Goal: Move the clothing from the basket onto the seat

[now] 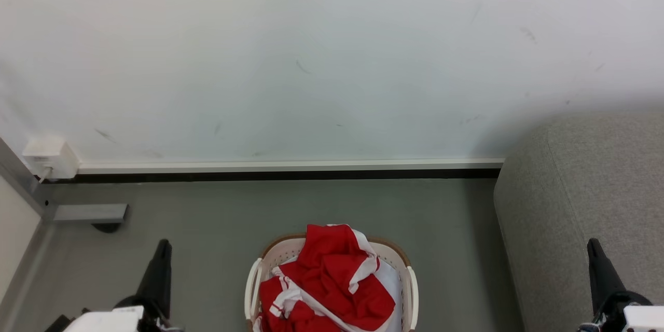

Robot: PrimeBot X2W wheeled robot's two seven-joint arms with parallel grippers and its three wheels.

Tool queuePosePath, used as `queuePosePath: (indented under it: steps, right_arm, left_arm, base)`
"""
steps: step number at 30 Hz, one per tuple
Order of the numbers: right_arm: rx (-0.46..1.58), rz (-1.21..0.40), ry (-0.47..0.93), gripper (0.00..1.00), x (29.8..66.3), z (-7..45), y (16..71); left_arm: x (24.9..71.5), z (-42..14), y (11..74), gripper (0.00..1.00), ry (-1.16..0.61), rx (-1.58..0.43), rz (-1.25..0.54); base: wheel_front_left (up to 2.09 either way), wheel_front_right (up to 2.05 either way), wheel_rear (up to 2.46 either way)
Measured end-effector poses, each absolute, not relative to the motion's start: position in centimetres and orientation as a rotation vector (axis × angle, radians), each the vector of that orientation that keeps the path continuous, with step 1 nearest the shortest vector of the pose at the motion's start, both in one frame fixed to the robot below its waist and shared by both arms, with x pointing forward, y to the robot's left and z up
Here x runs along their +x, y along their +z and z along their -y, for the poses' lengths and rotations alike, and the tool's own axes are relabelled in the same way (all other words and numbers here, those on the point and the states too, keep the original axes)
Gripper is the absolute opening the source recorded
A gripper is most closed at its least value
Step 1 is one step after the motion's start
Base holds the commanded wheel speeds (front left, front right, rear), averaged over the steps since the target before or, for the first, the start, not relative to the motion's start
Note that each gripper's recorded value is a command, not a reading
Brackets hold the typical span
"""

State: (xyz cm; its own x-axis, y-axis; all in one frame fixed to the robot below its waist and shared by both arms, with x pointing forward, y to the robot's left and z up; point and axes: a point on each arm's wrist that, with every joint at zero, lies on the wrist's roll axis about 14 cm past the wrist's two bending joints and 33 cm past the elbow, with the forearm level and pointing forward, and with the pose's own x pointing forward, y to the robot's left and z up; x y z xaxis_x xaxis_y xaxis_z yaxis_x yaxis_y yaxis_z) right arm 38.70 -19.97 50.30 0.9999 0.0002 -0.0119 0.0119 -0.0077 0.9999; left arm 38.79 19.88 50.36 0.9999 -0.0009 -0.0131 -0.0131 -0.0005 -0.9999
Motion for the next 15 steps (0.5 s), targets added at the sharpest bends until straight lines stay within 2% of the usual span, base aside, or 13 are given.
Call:
queuePosePath:
  steps: [6,15]
  right_arm:
    - [1.599,-0.083,-0.078,1.0,37.3,19.3,47.2]
    - [1.525,-0.098,-0.072,1.0,37.4,18.3,47.1]
  left_arm:
    - [37.4,-19.5,47.2,1.0,0.087,-1.589,-0.084]
    - [37.2,-19.6,47.0,1.0,0.111,-1.559,-0.07]
  base:
    - [0.0,0.0,0.0]
    - [0.0,0.0,0.0]
